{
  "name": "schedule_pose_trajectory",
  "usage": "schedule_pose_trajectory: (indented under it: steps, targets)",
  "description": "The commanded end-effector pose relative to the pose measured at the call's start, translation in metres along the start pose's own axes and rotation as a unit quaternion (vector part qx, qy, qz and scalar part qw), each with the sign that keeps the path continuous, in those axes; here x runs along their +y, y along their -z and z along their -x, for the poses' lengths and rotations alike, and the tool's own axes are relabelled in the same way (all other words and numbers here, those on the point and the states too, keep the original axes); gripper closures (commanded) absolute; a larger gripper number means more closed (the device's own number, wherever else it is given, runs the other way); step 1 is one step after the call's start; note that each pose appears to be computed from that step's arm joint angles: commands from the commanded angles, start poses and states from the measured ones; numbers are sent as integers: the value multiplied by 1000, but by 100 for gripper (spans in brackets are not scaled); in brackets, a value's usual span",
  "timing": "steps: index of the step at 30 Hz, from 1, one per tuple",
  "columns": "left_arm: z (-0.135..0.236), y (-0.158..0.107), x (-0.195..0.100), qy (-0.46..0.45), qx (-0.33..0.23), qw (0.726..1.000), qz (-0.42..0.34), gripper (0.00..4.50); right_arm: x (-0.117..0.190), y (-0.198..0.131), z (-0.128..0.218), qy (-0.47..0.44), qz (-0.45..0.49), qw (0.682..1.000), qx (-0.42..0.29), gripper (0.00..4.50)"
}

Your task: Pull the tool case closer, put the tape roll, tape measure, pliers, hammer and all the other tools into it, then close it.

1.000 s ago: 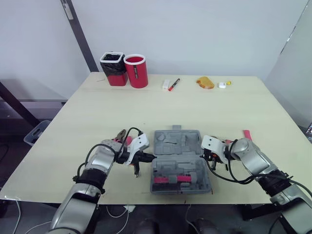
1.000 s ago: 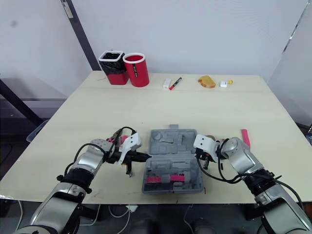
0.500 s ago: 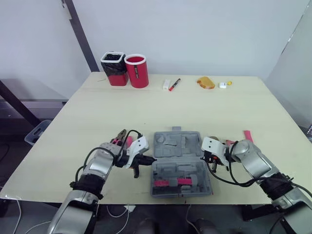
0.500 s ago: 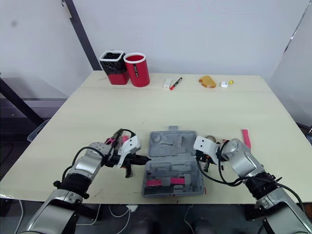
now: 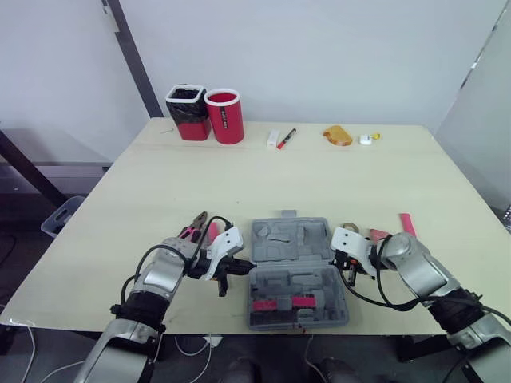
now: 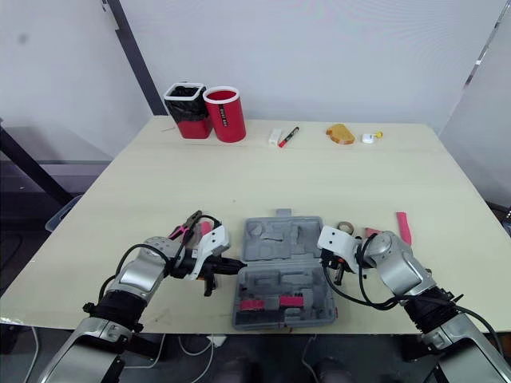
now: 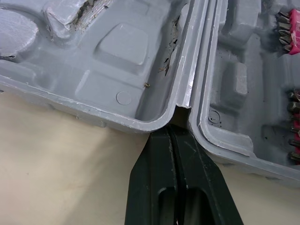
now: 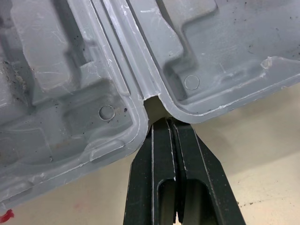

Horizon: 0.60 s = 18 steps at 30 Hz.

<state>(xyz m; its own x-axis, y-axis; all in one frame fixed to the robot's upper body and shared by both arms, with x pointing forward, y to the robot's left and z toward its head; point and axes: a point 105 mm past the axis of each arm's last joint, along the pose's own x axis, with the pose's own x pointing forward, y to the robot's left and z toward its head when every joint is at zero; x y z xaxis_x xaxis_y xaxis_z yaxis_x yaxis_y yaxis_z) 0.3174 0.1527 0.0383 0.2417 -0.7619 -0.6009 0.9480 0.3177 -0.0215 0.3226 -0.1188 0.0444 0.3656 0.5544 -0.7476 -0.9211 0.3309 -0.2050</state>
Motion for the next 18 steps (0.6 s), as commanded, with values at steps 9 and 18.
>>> schedule_pose_trajectory:
  steps: [9,18]
  targets:
    - [-14,-14,-18,37,-17,999,-23,447,18,-6,1,-23,4,1000,-18,450]
    - [-18,-15,-21,44,-19,999,-24,447,22,3,7,-18,-7,1000,-10,450]
